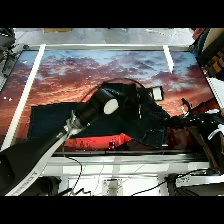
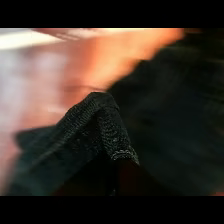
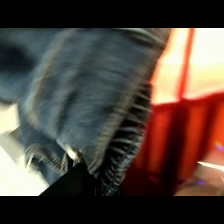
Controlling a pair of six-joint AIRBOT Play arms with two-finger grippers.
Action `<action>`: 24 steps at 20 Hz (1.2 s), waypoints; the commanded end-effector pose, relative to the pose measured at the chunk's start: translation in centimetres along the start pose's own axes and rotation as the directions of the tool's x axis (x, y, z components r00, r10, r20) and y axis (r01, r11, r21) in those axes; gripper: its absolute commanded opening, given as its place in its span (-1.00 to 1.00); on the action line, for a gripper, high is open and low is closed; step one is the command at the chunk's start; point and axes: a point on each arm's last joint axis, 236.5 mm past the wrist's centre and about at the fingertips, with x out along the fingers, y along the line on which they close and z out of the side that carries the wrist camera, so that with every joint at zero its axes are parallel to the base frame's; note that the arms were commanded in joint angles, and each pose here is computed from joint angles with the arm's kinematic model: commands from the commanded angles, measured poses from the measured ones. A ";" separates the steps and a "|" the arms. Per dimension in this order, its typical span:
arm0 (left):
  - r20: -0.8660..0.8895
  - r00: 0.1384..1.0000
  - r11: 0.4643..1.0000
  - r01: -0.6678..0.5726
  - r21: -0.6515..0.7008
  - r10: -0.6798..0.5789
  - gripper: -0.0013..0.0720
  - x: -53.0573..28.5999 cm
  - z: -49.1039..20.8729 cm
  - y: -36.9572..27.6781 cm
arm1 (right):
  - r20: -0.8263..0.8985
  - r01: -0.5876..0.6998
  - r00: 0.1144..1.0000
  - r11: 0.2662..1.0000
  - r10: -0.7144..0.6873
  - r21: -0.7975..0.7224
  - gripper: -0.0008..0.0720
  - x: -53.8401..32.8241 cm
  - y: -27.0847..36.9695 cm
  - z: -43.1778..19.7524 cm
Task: Fold the clothes and pants, and hang the long-sleeved shirts on hangers.
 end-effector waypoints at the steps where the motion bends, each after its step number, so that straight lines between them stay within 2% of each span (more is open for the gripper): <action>1: -0.124 0.839 0.844 0.508 -0.173 -0.530 -0.91 -3.0 -2.1 -13.8 | 0.074 0.159 0.983 0.981 -0.168 0.115 -0.82 -0.4 -4.0 1.8; 3: -0.111 0.648 0.653 0.721 -0.231 -0.754 -0.91 -6.2 -2.4 -19.3 | 0.080 0.163 0.982 0.980 -0.173 0.116 -0.82 -0.5 -4.1 1.9; 4: -0.090 0.607 0.609 0.755 -0.245 -0.789 -0.90 -6.5 -2.2 -20.3 | 0.077 0.162 0.982 0.980 -0.172 0.116 -0.82 -0.4 -4.1 1.8; 5: -0.076 0.611 0.608 0.752 -0.257 -0.788 -0.89 -5.9 -2.1 -20.4 | 0.075 0.159 0.983 0.980 -0.169 0.116 -0.82 -0.4 -4.0 1.8; 6: -0.065 0.641 0.633 0.728 -0.264 -0.765 -0.74 -4.8 -2.1 -19.7 | 0.070 0.155 0.984 0.981 -0.164 0.119 -0.82 -0.4 -3.9 1.6; 7: -0.039 0.688 0.670 0.690 -0.275 -0.724 -0.19 -3.4 -1.9 -18.4 | 0.065 0.150 0.985 0.982 -0.158 0.119 -0.82 -0.4 -3.7 1.5; 8: 0.002 0.748 0.715 0.636 -0.290 -0.664 0.45 -2.0 -1.4 -16.4 | 0.059 0.144 0.987 0.982 -0.152 0.118 -0.82 -0.3 -3.6 1.4; 9: 0.051 0.816 0.767 0.560 -0.313 -0.575 0.65 -0.6 -0.9 -13.5 | 0.053 0.139 0.988 0.983 -0.146 0.118 -0.82 -0.3 -3.4 1.2; 11: 0.129 0.926 0.840 0.377 -0.391 -0.356 0.65 1.1 -1.3 -5.7 | 0.044 0.132 0.989 0.984 -0.138 0.117 -0.82 -0.3 -3.2 1.0; 12: 0.146 0.960 0.841 0.279 -0.464 -0.238 0.63 1.1 -2.6 -1.2 | 0.043 0.131 0.990 0.984 -0.137 0.117 -0.82 -0.3 -3.2 1.0; 13: 0.145 0.980 0.820 0.194 -0.539 -0.136 0.59 0.7 -4.6 3.0 | 0.044 0.131 0.990 0.984 -0.137 0.117 -0.82 -0.3 -3.2 1.0; 14: 0.129 0.990 0.769 0.122 -0.628 -0.052 0.56 -0.2 -7.2 6.8 | 0.044 0.131 0.990 0.984 -0.137 0.117 -0.82 -0.3 -3.2 1.0; 15: 0.097 0.995 0.685 0.063 -0.726 0.012 0.50 -1.3 -10.6 10.1 | 0.045 0.132 0.989 0.984 -0.138 0.117 -0.82 -0.3 -3.3 1.1; 17: 0.022 0.997 0.482 -0.014 -0.876 0.069 0.50 -3.0 -18.0 14.3 | 0.046 0.133 0.989 0.984 -0.139 0.117 -0.82 -0.3 -3.3 1.1; 18: -0.015 0.998 0.382 -0.041 -0.923 0.069 0.51 -3.3 -21.8 15.3 | 0.046 0.133 0.989 0.984 -0.139 0.117 -0.82 -0.3 -3.3 1.1; 22: -0.066 0.997 0.057 -0.063 -0.996 -0.051 0.51 -1.2 -31.9 14.0 | 0.045 0.133 0.989 0.984 -0.139 0.116 -0.82 -0.3 -3.3 1.1; 24: -0.035 0.996 -0.027 -0.038 -0.999 -0.085 0.52 1.0 -33.5 13.0 | 0.045 0.132 0.989 0.984 -0.138 0.116 -0.82 -0.3 -3.2 1.1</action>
